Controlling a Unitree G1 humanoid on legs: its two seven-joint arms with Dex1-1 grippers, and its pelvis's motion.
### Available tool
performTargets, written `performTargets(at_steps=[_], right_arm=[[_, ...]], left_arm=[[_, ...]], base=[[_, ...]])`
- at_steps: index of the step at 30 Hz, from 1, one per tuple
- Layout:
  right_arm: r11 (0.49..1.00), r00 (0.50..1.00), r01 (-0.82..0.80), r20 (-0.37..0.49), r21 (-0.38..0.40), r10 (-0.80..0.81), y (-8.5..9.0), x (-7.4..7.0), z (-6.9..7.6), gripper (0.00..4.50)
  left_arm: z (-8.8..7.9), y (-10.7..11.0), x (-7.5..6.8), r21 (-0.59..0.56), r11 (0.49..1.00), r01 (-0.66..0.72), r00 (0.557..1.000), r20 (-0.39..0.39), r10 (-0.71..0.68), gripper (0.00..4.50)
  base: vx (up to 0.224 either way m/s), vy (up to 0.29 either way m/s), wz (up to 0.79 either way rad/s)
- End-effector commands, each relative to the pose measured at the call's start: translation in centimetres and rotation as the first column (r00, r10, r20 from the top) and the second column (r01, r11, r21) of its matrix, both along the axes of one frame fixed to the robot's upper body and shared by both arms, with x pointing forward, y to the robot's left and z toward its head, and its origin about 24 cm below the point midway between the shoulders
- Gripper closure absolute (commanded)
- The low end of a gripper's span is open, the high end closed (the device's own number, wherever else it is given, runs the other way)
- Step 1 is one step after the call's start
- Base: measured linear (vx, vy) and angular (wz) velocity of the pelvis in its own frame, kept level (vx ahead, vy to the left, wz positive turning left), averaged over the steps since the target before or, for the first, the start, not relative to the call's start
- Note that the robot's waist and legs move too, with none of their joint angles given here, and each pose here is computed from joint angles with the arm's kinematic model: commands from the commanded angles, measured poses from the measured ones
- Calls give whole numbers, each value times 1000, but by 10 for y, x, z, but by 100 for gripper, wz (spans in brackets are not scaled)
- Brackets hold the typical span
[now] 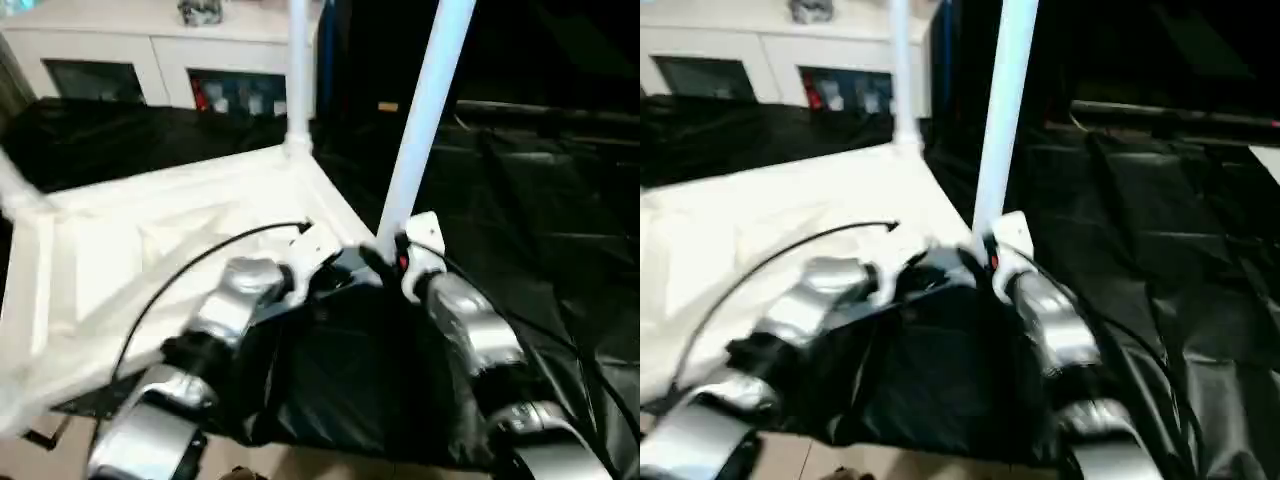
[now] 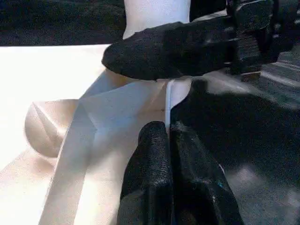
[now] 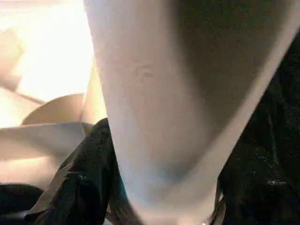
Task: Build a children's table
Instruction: Rotate leg to tighten
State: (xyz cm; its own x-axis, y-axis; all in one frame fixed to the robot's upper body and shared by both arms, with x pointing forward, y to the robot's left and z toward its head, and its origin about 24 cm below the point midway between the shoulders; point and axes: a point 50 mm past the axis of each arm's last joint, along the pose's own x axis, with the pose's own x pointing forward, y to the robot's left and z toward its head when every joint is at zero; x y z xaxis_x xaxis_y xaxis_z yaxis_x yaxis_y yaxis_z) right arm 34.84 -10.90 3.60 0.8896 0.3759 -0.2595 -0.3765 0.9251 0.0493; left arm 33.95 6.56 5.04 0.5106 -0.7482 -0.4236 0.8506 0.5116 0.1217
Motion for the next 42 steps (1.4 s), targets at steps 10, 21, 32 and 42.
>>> performTargets(at_steps=[10, 21, 32, 42], right_arm=[[957, 957, -291, 1, -6, 291, 25, -14, -5, 68], [783, 781, -620, 52, -45, 622, 2, -37, 8, 68], [588, 589, -808, -19, -33, 808, -3, -65, 4, 98], [517, 519, -855, -72, -44, 852, -7, -75, 2, 164]], left_arm=[[19, -7, -3, -60, 989, 135, 987, 93, -129, 450], [16, 18, -20, -66, 937, 343, 939, 54, -340, 450], [20, 36, -28, -63, 898, 435, 900, 14, -436, 450], [15, 43, -36, -59, 879, 473, 880, -28, -475, 450]], base=[[0, 0, 0], [0, 0, 0], [0, 0, 0], [0, 0, 0]])
